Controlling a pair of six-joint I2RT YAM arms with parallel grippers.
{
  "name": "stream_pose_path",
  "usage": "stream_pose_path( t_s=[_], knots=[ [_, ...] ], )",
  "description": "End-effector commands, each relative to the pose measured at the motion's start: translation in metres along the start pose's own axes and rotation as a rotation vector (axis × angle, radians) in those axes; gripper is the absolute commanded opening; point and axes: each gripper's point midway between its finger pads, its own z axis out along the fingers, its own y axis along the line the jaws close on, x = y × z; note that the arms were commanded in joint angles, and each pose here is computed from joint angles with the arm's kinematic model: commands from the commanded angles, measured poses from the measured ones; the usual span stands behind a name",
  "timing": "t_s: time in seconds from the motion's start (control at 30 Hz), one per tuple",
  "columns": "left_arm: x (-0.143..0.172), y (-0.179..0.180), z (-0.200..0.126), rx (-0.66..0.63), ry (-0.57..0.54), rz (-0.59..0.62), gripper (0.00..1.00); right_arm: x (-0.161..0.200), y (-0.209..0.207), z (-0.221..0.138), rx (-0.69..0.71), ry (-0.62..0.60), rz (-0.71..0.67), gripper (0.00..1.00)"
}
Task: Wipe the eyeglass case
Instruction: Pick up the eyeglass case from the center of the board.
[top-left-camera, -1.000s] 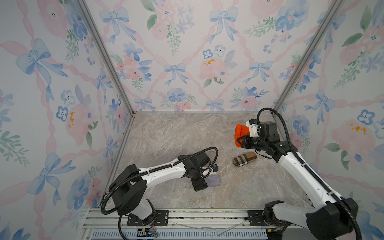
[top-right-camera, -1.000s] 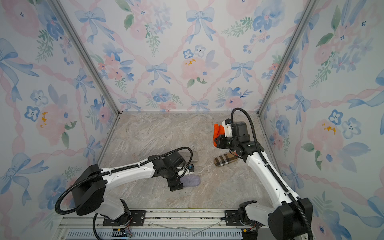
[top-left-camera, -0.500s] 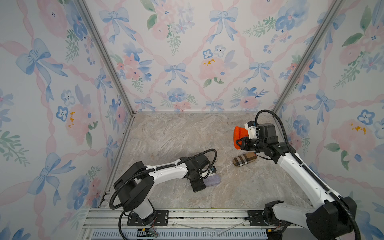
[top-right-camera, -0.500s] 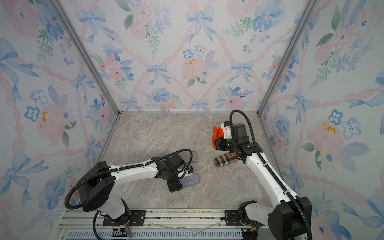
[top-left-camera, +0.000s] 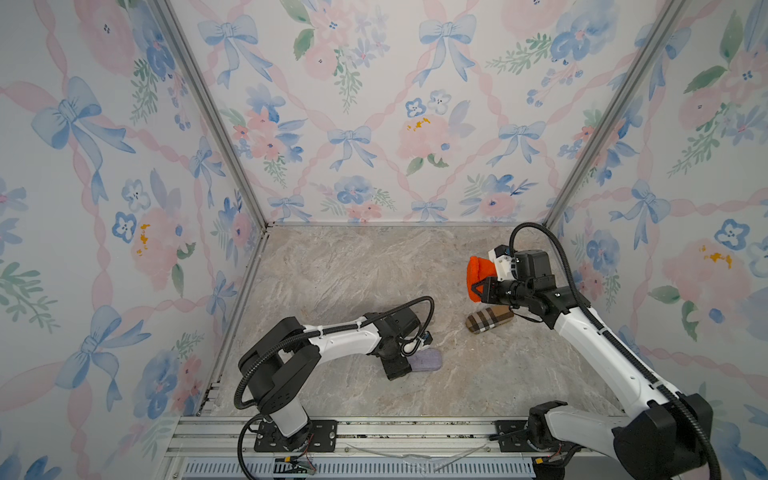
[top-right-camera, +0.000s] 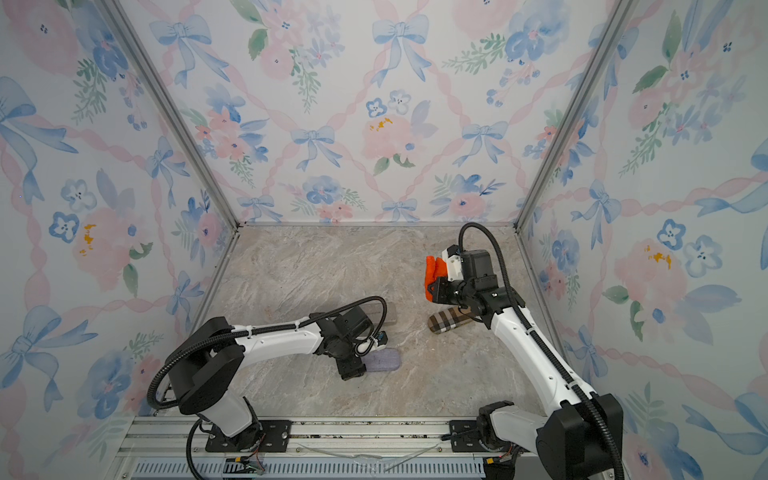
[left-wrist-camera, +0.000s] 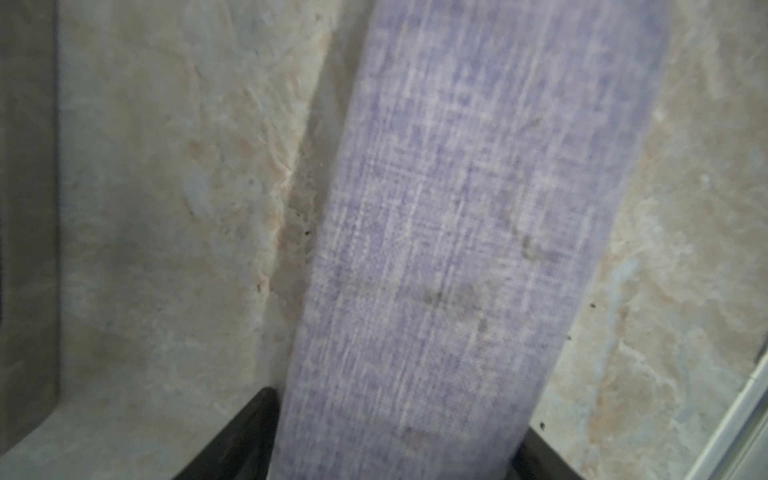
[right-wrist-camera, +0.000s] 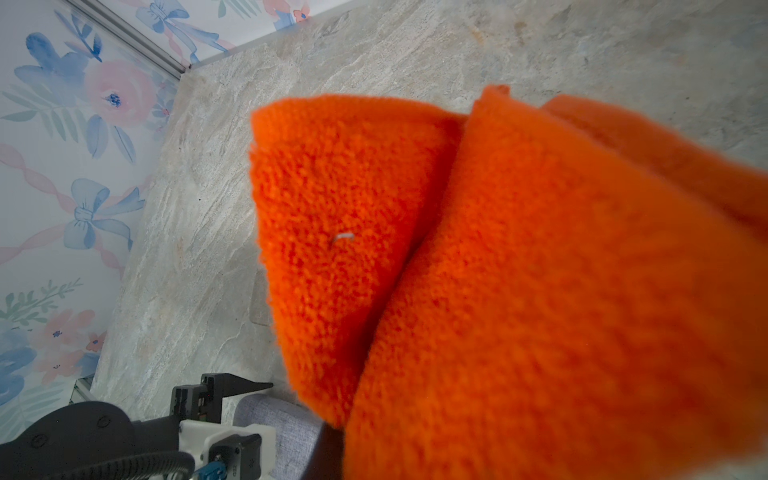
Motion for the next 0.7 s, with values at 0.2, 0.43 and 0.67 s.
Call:
stream_pose_path(
  t_s=[0.2,0.43,0.67],
  knots=[
    [0.008,-0.013,0.013,0.044,0.037,-0.009,0.81,0.001,0.002,-0.006,-0.017,-0.013,-0.022,0.00],
    [0.007,-0.023,0.010,0.067,0.025,0.000,0.78,0.004,0.002,-0.009,-0.017,-0.015,-0.015,0.00],
    [0.014,-0.033,0.018,0.088,0.059,-0.002,0.65,0.008,0.000,-0.010,-0.011,-0.012,-0.010,0.00]
  ],
)
